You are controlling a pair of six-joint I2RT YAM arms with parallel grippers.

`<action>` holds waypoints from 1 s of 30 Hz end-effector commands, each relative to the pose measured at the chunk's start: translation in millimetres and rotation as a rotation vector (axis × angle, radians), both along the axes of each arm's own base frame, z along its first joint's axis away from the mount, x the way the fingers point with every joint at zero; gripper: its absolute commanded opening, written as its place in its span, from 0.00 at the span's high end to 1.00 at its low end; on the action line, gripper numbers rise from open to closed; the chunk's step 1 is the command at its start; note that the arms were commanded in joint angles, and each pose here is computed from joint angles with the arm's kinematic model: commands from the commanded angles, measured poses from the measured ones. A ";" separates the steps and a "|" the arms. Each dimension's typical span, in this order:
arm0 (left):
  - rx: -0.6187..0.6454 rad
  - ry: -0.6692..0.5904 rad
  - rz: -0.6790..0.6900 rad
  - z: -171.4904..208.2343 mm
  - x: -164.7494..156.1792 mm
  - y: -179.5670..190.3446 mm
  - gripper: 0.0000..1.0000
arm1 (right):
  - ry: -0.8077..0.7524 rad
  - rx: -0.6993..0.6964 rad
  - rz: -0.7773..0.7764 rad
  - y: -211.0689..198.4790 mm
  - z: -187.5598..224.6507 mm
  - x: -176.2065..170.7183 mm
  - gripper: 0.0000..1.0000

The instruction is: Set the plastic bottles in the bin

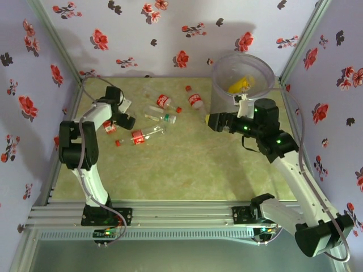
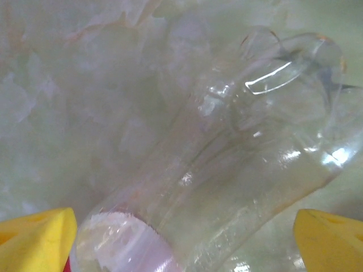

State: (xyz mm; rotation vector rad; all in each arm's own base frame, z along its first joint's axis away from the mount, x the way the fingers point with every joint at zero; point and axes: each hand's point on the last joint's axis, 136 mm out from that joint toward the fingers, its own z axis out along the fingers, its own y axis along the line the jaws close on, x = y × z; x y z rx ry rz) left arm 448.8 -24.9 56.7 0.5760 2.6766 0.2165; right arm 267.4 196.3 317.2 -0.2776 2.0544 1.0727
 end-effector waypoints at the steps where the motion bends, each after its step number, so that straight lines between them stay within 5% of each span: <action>1: 0.031 0.003 0.039 -0.5 8.0 7.0 0.03 | -0.013 0.006 -0.021 1.1 -0.5 5.6 0.01; 16: 0.026 0.006 0.158 0.7 21.5 27.4 0.28 | 0.002 -0.029 -0.046 -1.6 -12.1 9.8 0.01; 21: 0.025 0.016 0.172 2.9 23.8 28.9 0.28 | 0.003 -0.036 -0.053 -3.1 -13.0 9.5 0.01; 25: 0.030 0.077 0.182 -14.6 21.1 29.0 0.16 | -0.002 -0.039 -0.055 -3.7 -12.3 9.2 0.01; 30: 0.017 0.081 0.208 -25.5 21.6 28.9 0.20 | -0.001 -0.056 -0.063 -6.6 -14.0 7.3 0.01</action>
